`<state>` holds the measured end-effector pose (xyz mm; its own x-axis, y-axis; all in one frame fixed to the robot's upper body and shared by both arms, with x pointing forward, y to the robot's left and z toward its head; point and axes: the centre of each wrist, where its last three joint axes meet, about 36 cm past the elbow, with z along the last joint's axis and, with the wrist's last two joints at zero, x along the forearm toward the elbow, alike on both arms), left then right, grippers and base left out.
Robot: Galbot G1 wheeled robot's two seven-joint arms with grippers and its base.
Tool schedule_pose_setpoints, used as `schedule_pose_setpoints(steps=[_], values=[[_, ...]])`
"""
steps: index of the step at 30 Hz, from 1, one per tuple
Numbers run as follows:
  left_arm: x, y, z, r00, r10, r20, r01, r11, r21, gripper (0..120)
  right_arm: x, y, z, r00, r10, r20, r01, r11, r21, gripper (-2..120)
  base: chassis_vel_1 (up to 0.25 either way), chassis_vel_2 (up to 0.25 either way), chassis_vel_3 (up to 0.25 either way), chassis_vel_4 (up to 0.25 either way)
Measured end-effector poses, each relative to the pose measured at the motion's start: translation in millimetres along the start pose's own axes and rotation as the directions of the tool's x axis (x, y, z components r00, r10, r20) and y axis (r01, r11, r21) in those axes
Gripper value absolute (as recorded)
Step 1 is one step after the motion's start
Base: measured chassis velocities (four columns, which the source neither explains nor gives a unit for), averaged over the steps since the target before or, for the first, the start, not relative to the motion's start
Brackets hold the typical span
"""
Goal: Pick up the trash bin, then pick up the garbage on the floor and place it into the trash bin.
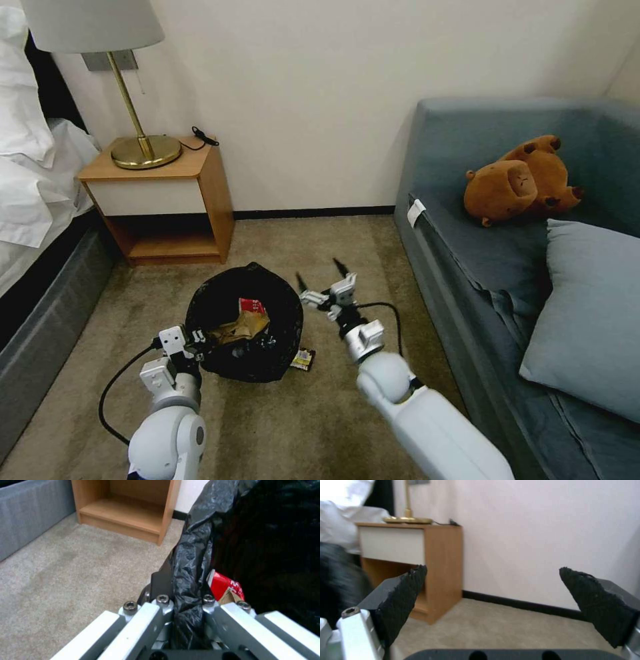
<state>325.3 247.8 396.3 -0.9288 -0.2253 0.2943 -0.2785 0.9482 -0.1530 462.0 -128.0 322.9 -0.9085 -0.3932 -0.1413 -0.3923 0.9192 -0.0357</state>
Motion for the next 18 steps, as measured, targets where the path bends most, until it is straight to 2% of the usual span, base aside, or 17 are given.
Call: schedule_pose_setpoints(steps=[9,18], values=[[2.2,2.6,-6.6,1.0,-0.003,0.015,0.002,1.0,0.013,2,-1,-35,21,0.996,0.071,-0.044,-0.07,0.997,0.022,100,0.0,0.0,0.0,0.0],[3.3,3.8,-6.0,1.0,-0.004,0.012,0.004,1.0,0.016,2,11,-43,32,0.994,0.088,-0.058,-0.087,0.996,0.028,100,0.0,0.0,0.0,0.0]])
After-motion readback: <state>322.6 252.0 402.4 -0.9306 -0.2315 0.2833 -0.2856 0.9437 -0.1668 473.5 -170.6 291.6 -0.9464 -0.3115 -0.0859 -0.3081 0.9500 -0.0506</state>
